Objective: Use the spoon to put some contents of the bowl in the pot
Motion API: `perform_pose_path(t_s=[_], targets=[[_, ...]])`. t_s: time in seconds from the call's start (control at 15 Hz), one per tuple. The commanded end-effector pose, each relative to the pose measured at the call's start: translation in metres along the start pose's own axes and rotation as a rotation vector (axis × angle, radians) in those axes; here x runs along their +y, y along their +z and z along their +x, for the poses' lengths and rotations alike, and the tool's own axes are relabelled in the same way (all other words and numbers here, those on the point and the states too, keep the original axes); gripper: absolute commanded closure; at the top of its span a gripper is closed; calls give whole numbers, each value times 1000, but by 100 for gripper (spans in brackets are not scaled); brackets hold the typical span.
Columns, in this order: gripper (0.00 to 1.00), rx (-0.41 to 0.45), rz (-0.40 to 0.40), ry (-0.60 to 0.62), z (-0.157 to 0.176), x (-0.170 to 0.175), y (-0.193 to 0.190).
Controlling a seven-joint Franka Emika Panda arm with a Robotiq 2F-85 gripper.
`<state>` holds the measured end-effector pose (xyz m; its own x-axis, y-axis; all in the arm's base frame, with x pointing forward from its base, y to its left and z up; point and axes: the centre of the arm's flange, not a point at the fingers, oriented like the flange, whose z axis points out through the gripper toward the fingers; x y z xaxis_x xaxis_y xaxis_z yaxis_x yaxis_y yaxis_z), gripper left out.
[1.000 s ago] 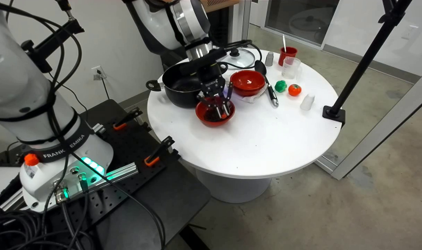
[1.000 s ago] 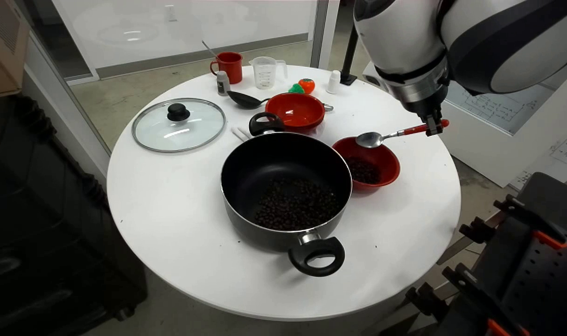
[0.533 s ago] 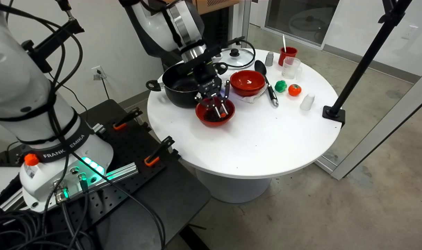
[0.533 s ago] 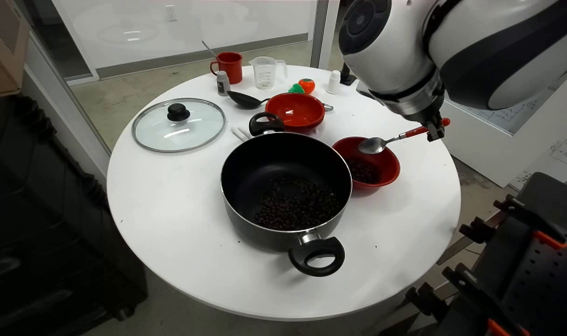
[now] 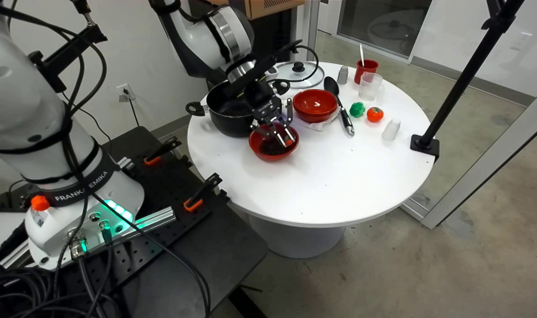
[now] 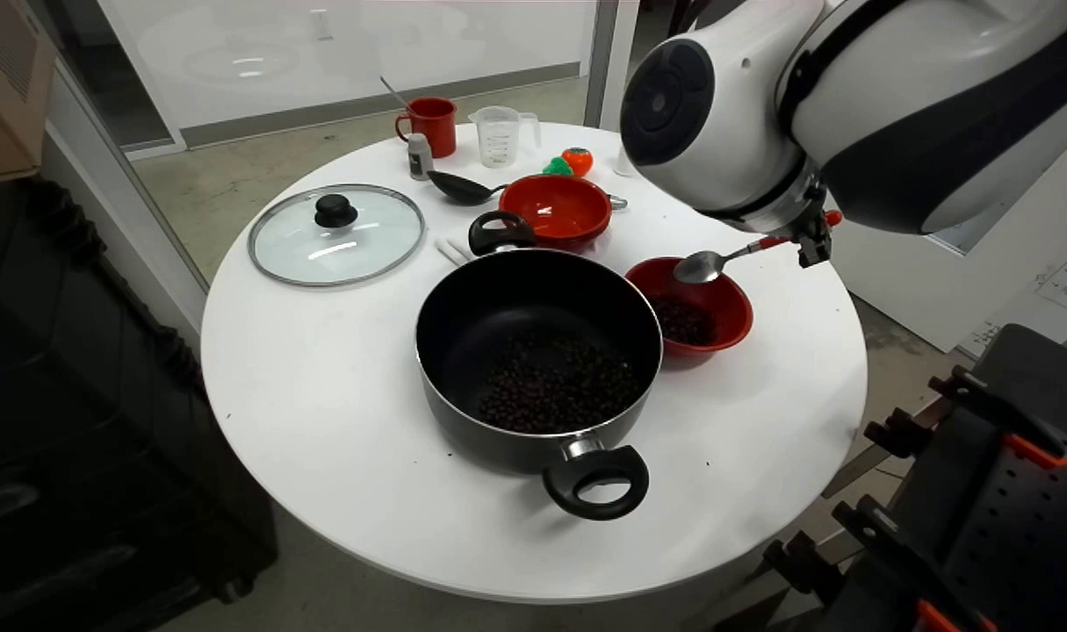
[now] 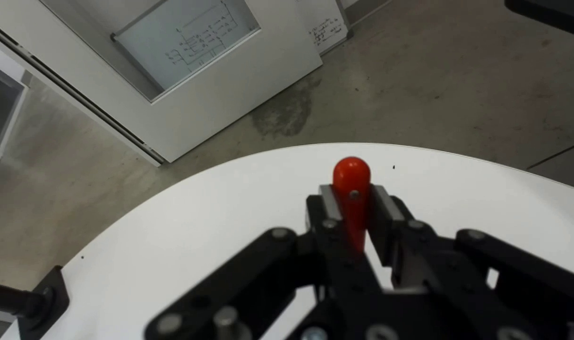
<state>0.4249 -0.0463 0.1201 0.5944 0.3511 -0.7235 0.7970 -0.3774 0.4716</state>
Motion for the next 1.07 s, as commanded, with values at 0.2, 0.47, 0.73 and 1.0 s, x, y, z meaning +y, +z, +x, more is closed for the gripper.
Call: perform_pose_path(t_s=[0.2,0.47,0.73,1.0], targets=[[95,-69,-77,4,12,-5,-1],[95,-77,-100,-23,23,-13,-9],[95,-93,-136,-50,37,-22,-22],[95,-135,-169,-51,44,-24,-22]])
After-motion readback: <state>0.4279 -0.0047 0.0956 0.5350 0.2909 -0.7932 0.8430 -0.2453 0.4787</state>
